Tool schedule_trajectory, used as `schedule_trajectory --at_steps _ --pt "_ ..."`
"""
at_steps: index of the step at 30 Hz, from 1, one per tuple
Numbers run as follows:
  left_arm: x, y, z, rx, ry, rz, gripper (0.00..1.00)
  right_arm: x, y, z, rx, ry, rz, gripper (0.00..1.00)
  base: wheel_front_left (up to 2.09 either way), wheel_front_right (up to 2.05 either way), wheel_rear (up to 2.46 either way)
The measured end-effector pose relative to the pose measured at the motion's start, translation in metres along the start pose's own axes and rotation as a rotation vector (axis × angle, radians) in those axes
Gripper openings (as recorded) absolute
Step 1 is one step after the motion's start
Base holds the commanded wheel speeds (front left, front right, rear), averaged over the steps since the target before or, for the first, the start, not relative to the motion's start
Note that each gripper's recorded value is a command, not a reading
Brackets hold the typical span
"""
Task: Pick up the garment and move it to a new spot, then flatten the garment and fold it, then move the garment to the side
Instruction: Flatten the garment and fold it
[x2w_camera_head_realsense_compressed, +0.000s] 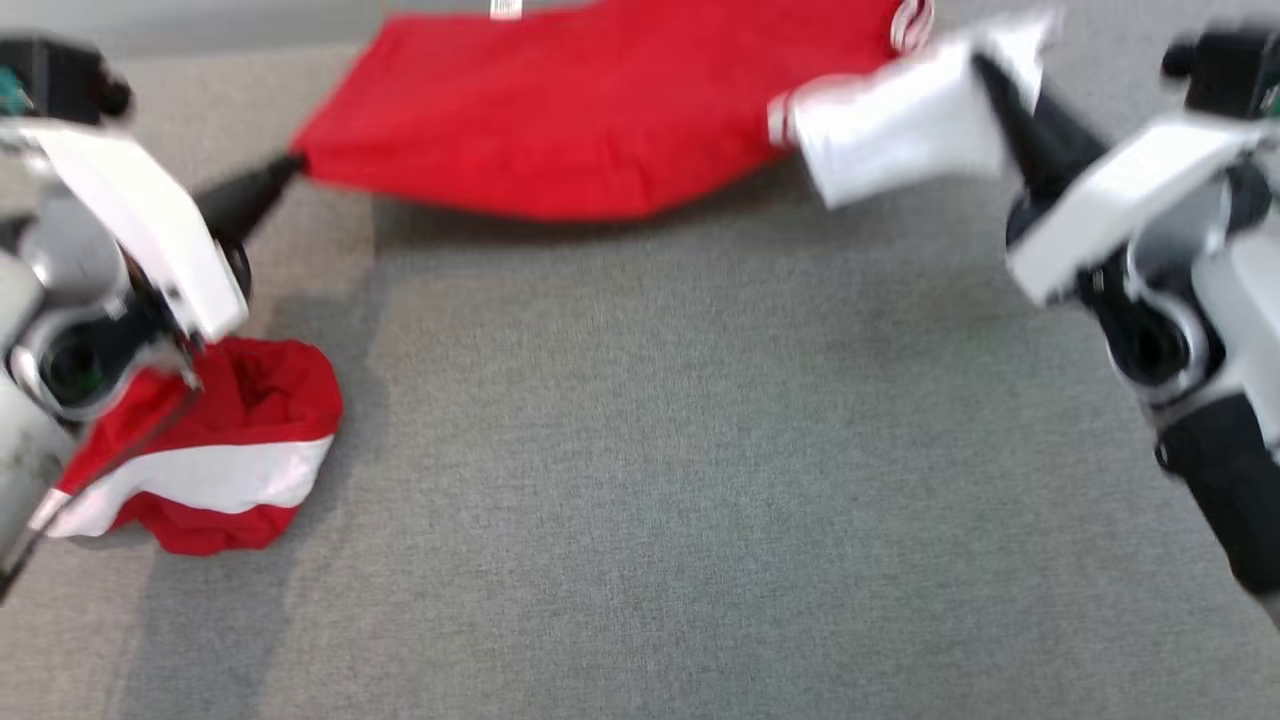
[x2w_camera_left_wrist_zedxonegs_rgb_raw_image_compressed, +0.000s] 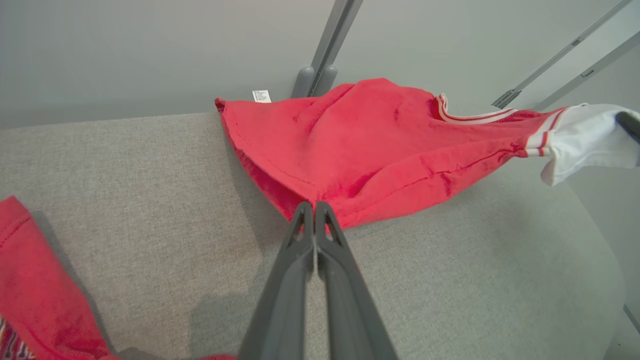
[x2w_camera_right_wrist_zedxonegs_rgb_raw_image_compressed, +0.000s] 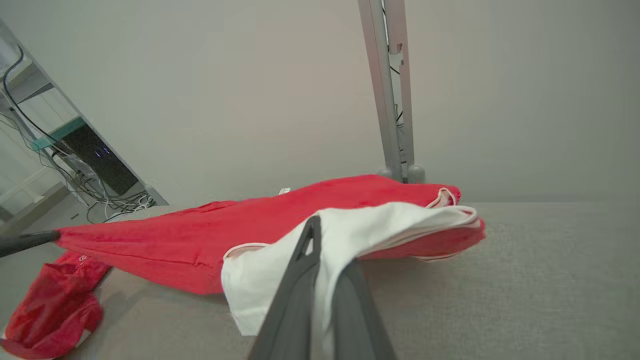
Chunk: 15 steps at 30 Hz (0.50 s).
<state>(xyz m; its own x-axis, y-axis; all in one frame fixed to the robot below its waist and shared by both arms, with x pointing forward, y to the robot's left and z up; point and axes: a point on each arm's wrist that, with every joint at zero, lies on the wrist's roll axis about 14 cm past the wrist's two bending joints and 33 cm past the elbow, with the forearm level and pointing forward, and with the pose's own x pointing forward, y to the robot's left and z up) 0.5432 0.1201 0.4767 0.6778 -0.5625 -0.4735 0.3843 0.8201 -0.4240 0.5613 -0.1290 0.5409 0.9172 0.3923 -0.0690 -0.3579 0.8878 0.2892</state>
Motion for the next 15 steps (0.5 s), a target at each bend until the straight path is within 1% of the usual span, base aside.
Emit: schedule_trajectory --at_steps 1,2,3,4,5,7,9,12,15 --pt "-0.014 -0.005 -0.016 0.013 0.033 0.005 0.0 -0.024 0.001 -0.015 0.019 0.078 0.001 0.0 0.0 0.0 0.0" --pt "-0.02 -0.008 -0.023 0.014 0.044 0.005 0.0 -0.036 0.002 -0.02 0.028 0.114 0.002 0.0 0.0 0.0 0.0" --pt "-0.02 -0.008 -0.023 0.014 0.044 0.005 0.0 -0.036 0.002 -0.02 0.028 0.114 0.002 0.0 0.0 0.0 0.0" --pt "-0.027 -0.012 -0.032 0.014 0.059 0.003 0.0 -0.048 0.002 -0.025 0.036 0.149 0.002 0.0 0.0 0.0 0.0" --pt "-0.038 -0.02 -0.047 -0.001 0.078 -0.002 0.0 -0.07 0.005 -0.033 0.065 0.21 0.008 0.0 0.0 0.0 0.0" --pt "-0.048 -0.029 -0.059 -0.01 0.086 -0.014 0.0 -0.094 0.006 -0.043 0.093 0.27 0.006 0.0 0.0 0.0 0.0" --pt "-0.058 -0.039 -0.073 -0.01 0.095 -0.03 0.0 -0.116 0.007 -0.051 0.113 0.325 0.007 0.0 0.0 0.0 0.0" --pt "-0.072 -0.051 -0.093 0.015 0.091 -0.044 0.0 -0.147 0.01 -0.06 0.13 0.367 0.01 0.0 0.0 0.0 0.0" --pt "-0.085 -0.059 -0.117 -0.001 0.105 -0.043 0.0 -0.178 0.01 -0.078 0.15 0.43 -0.002 0.0 0.0 0.0 0.0"
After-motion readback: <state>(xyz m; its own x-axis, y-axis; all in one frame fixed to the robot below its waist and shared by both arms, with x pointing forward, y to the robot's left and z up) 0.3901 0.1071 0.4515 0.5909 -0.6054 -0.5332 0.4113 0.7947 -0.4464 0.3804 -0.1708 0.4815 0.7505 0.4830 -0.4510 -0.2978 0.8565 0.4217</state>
